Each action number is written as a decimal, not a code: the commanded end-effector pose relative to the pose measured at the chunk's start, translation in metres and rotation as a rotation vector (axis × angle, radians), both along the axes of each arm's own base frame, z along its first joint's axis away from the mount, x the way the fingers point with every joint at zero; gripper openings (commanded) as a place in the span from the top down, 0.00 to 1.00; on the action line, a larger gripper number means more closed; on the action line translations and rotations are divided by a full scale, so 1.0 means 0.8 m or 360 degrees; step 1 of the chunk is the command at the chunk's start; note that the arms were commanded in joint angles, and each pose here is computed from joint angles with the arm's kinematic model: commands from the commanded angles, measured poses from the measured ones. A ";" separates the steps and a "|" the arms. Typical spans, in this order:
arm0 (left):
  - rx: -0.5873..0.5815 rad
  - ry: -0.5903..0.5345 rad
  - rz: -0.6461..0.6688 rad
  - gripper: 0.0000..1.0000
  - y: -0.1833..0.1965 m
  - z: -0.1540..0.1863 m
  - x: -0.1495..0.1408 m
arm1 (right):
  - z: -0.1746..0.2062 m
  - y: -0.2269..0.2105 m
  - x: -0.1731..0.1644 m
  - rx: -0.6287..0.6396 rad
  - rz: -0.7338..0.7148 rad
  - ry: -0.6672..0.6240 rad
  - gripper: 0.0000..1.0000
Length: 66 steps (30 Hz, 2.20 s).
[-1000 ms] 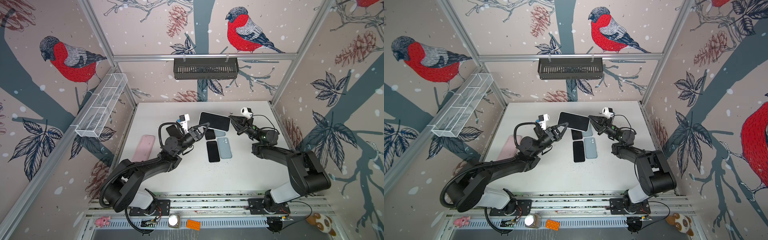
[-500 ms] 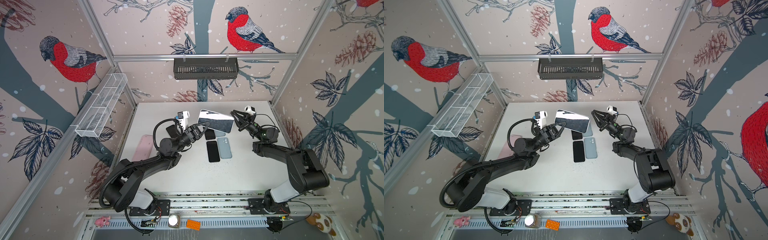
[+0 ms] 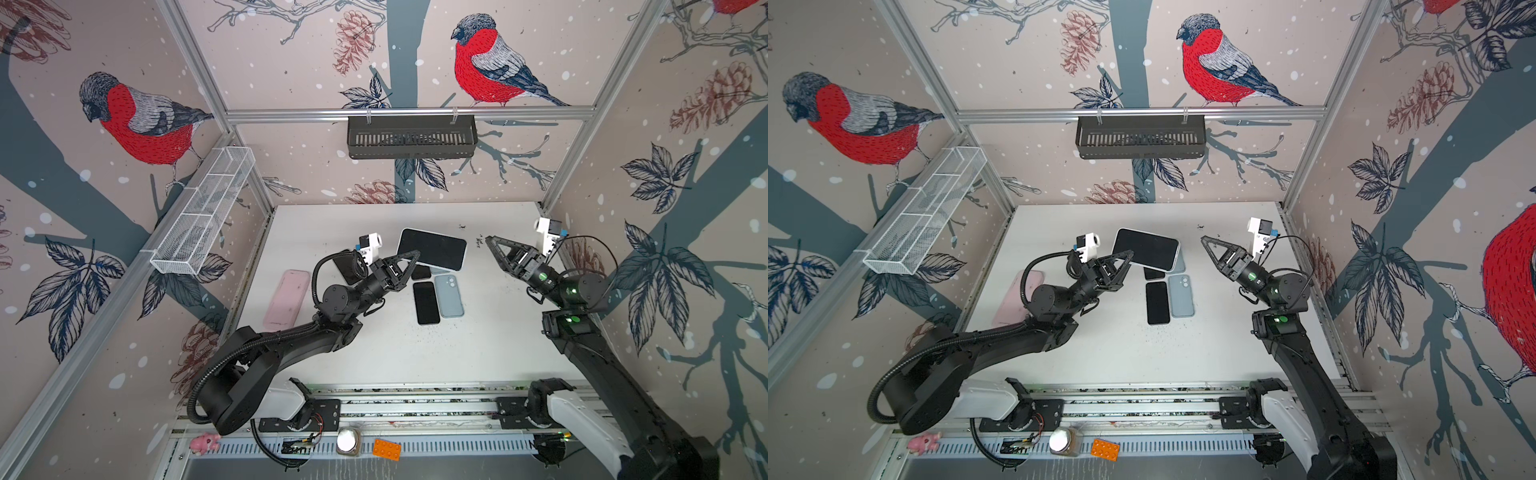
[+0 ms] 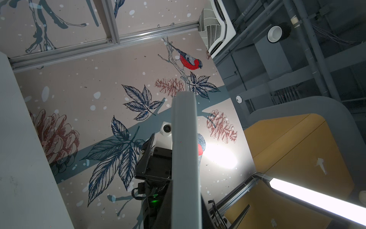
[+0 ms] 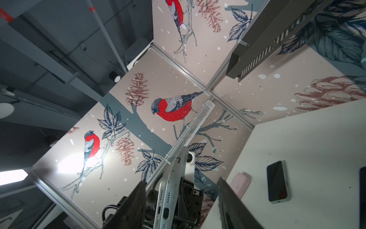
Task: Take the phone out of the phone case
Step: Remove the phone case from the phone.
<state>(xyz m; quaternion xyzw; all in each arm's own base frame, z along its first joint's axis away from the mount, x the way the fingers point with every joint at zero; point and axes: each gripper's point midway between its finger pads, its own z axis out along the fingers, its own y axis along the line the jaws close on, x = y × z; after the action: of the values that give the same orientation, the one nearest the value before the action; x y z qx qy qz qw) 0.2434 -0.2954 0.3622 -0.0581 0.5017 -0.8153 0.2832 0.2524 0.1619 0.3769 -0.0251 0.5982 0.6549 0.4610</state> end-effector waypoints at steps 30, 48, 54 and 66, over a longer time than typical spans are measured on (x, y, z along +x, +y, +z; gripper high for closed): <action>-0.0073 0.0075 -0.0026 1.00 0.001 -0.006 -0.018 | -0.049 0.051 -0.049 -0.0035 0.0277 0.0068 0.52; -0.0059 0.0044 -0.0024 1.00 0.000 -0.004 -0.020 | -0.053 0.052 -0.048 -0.0027 0.0283 0.0073 0.55; -0.0047 0.0045 -0.0016 1.00 0.000 -0.006 -0.019 | -0.052 0.053 -0.049 -0.0028 0.0281 0.0067 0.55; -0.0055 0.0049 -0.0004 1.00 0.001 -0.007 -0.018 | -0.053 0.054 -0.050 -0.0044 0.0276 0.0065 0.56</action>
<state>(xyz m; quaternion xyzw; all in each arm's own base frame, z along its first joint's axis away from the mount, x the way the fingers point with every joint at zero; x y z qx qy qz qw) 0.2371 -0.3030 0.3328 -0.0935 0.5325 -0.8011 0.2567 0.2134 0.2058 0.3282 -0.0611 0.6203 0.6855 0.3763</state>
